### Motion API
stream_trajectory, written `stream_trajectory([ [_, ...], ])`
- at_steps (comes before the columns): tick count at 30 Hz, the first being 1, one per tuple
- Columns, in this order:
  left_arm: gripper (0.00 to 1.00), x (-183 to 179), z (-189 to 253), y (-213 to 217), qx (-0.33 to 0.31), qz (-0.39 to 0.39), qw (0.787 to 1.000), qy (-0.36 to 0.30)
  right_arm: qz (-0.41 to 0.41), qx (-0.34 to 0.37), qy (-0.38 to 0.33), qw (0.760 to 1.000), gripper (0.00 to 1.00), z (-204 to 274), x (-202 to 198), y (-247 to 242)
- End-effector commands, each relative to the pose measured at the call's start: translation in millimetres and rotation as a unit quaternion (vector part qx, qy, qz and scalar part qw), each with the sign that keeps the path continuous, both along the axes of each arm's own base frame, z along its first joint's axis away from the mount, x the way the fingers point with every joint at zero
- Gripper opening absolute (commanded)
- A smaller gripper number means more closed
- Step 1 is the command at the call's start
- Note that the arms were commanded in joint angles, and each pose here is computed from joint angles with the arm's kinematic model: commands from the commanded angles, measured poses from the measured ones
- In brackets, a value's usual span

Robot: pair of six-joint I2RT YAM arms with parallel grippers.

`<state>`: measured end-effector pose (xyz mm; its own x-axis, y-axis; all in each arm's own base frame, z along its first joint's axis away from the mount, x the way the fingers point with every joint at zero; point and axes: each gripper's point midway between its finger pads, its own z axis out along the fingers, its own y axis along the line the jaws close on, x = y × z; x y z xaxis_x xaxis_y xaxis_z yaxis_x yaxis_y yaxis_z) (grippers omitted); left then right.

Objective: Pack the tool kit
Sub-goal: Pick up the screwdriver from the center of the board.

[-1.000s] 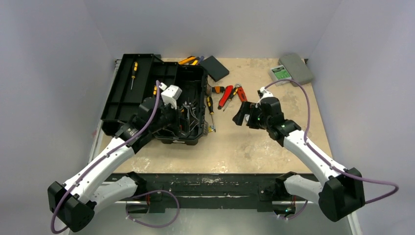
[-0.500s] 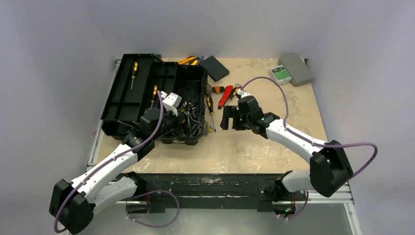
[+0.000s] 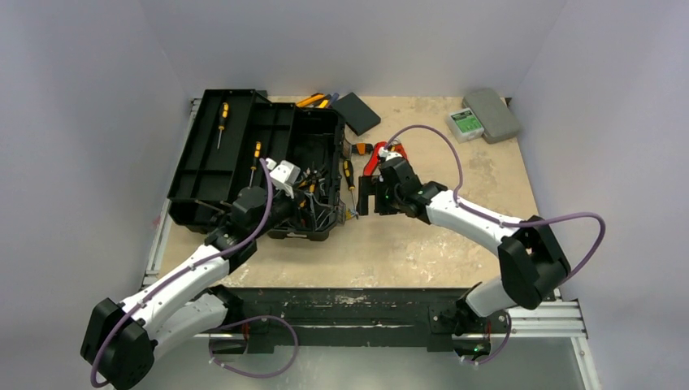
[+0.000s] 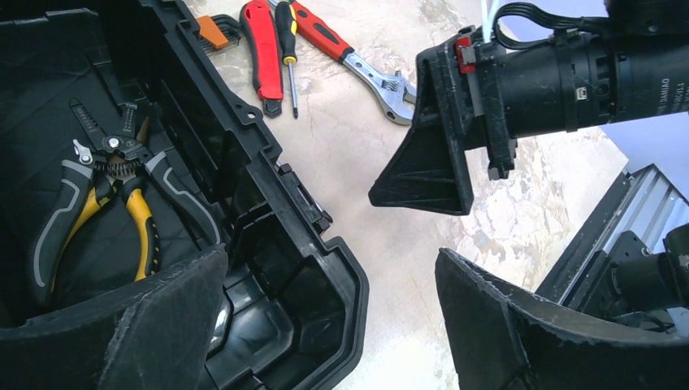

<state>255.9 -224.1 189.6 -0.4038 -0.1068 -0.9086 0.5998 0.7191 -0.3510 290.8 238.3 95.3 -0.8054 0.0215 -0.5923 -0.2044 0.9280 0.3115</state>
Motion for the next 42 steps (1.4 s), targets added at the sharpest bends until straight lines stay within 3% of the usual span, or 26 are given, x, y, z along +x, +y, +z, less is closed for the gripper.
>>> stream_trajectory([
  [1, 0.95, 1.0, 17.8, -1.9, -0.011, -0.008, 0.999, -0.051, 0.001, 0.001, -0.033, 0.999, 0.95, 16.3, 14.6, 13.7],
  [12, 0.95, 0.2, 16.8, 2.3, -0.007, -0.003, 0.998, -0.062, 0.018, -0.049, -0.018, 0.998, 0.92, -3.1, 9.0, 32.5],
  [21, 0.95, 0.0, 17.2, 2.6, -0.005, -0.003, 0.998, -0.062, 0.02, -0.05, 0.001, 0.999, 0.81, -16.9, 5.0, 57.4],
  [29, 0.95, -1.2, 18.8, 3.8, -0.005, -0.002, 0.998, -0.064, -0.031, -0.073, -0.002, 0.997, 0.77, -23.1, 16.7, 48.5],
  [32, 0.95, -1.4, 19.9, 4.3, -0.006, -0.001, 0.998, -0.066, -0.035, -0.087, -0.013, 0.995, 0.69, -22.2, 23.4, 45.3],
  [36, 0.95, -1.2, 20.1, 3.8, -0.006, -0.002, 0.998, -0.066, -0.045, -0.106, -0.025, 0.993, 0.66, -18.5, 35.7, 43.8],
  [42, 0.95, -1.2, 19.4, 3.3, -0.005, -0.003, 0.998, -0.065, -0.064, -0.095, -0.032, 0.993, 0.62, -13.6, 59.5, 46.2],
])
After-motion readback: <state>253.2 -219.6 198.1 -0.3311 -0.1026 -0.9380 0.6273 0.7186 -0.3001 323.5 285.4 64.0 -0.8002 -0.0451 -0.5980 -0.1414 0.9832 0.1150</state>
